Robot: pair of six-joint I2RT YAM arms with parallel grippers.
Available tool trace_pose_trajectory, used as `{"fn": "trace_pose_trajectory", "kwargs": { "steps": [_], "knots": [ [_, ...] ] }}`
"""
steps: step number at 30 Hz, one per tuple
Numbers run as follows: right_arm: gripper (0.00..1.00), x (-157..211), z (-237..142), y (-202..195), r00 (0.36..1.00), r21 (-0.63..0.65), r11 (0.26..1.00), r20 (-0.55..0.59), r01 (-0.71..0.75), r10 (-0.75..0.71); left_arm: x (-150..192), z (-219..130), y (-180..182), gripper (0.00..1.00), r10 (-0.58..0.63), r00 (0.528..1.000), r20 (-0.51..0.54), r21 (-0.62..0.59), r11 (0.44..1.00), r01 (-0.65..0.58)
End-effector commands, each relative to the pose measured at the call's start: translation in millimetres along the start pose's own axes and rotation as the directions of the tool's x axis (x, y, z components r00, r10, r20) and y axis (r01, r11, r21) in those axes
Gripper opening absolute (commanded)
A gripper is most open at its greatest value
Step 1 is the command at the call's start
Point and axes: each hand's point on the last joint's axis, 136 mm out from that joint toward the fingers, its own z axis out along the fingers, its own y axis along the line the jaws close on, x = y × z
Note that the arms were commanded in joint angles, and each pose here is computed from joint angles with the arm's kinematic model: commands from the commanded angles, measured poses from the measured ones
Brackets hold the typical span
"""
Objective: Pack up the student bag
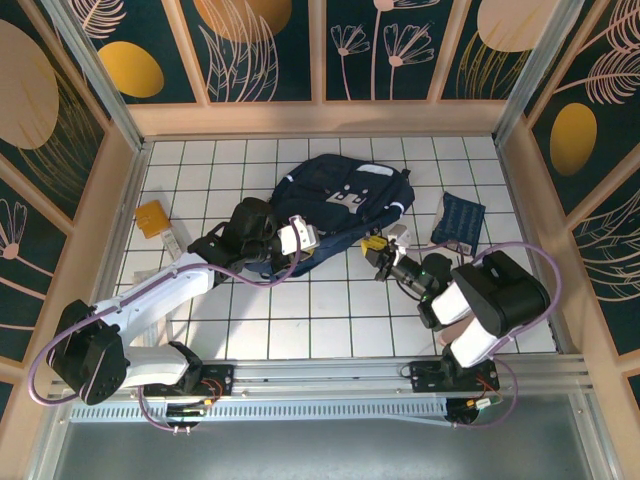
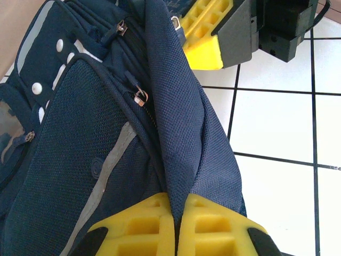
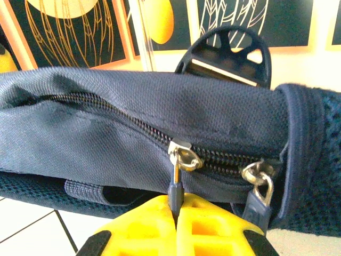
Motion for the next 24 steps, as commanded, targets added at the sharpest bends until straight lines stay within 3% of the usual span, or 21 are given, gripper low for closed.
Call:
{"fn": "trace_pose_trajectory", "kwargs": {
  "steps": [1,6,12,19,24],
  "knots": [
    [0.00,-21.3,-2.9,-0.6,0.996,0.019,0.998,0.059,0.068,-0.069,-29.2,-0.8,10.7,0.00,0.031,0.994,0.102,-0.027,0.999,-0.029],
    [0.00,-3.5,0.2,3.7,0.990,-0.004,0.992,-0.067,0.126,-0.126,-30.4,2.5,15.7,0.00,0.008,0.994,0.105,-0.041,0.999,-0.004],
    [0.00,22.2,13.8,36.2,0.941,-0.152,0.965,-0.233,0.214,-0.246,-36.8,11.3,18.8,0.00,-0.060,0.989,0.138,-0.020,0.998,0.064],
    [0.00,53.4,25.2,81.9,0.835,-0.346,0.895,-0.371,0.281,-0.406,-42.3,26.4,16.2,0.00,-0.129,0.982,0.141,0.036,0.991,0.125],
    [0.00,68.2,26.6,106.2,0.778,-0.461,0.853,-0.431,0.244,-0.456,-35.4,35.5,10.1,0.00,-0.125,0.985,0.116,0.052,0.991,0.119]
  ]
}}
